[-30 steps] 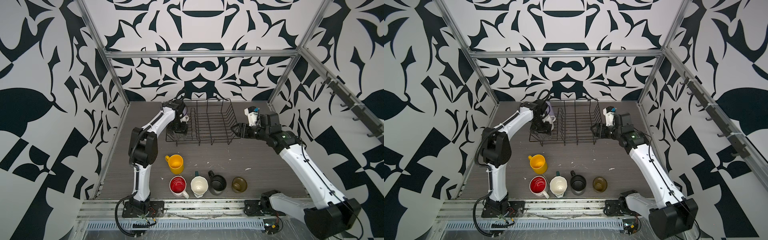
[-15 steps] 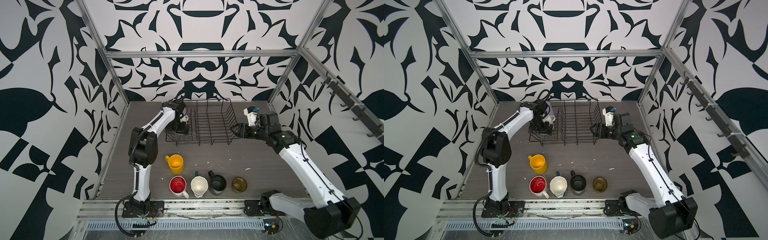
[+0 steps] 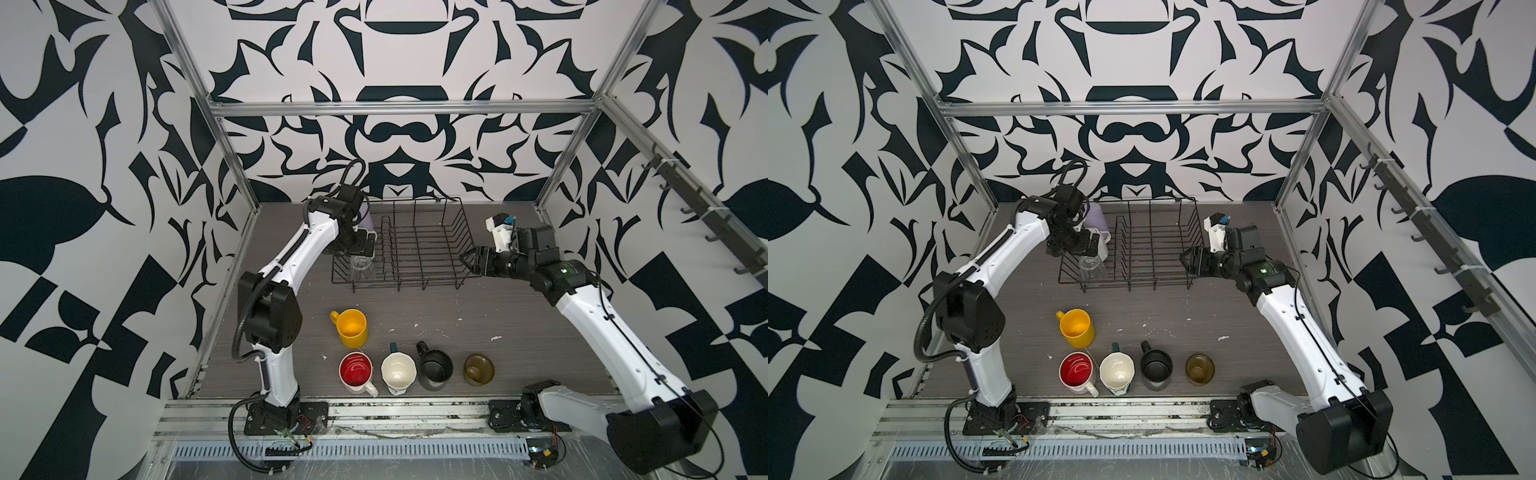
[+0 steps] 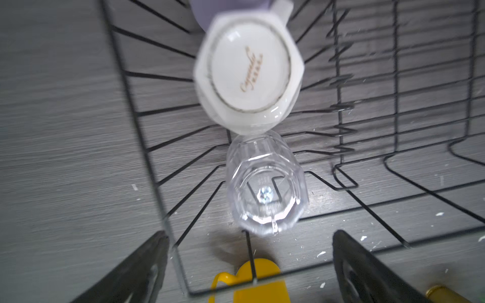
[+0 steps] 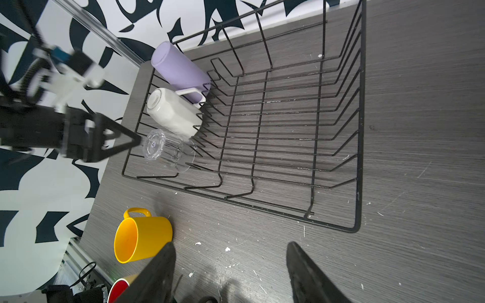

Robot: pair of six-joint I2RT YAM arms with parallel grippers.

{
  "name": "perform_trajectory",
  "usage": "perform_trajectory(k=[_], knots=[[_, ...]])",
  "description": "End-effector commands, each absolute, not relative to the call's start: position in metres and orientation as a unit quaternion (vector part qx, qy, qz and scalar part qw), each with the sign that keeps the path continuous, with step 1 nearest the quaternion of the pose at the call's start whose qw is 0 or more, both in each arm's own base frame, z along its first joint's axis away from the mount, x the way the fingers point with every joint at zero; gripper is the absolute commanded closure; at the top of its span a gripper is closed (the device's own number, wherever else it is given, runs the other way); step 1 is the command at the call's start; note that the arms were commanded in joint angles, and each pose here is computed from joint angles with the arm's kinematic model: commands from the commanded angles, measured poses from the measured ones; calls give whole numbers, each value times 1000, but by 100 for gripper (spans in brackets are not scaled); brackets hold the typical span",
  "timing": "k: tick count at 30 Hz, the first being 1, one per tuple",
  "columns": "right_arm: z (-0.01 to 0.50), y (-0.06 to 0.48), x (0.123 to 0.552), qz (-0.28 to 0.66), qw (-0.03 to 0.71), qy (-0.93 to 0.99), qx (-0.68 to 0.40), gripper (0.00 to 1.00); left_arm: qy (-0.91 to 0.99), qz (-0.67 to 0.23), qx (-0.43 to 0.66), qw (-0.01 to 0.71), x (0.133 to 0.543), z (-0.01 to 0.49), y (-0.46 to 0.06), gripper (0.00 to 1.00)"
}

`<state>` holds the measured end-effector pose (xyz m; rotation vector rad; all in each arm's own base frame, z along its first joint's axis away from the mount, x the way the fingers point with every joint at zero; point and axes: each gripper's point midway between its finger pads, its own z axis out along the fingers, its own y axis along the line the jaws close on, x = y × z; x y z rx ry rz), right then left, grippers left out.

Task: Load cups into a dish rack
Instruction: Place the cup upside down at the dish rack.

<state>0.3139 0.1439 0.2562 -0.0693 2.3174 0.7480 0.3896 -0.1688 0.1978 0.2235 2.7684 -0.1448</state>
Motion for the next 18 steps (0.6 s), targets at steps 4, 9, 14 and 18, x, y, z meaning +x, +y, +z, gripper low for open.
perform_trajectory(k=[4,9,14,18], knots=[[263,144,322,286,361,887,-32,31,976,-25,37,213,346,246,-133,4],[262,146,328,286,360,887,-36,31,982,-21,-11,188,291,242,-108,7],[257,148,335,285,357,889,-35,31,982,-40,-73,169,243,231,-95,9],[251,146,340,278,355,892,-33,31,977,-54,-113,172,219,221,-98,10]])
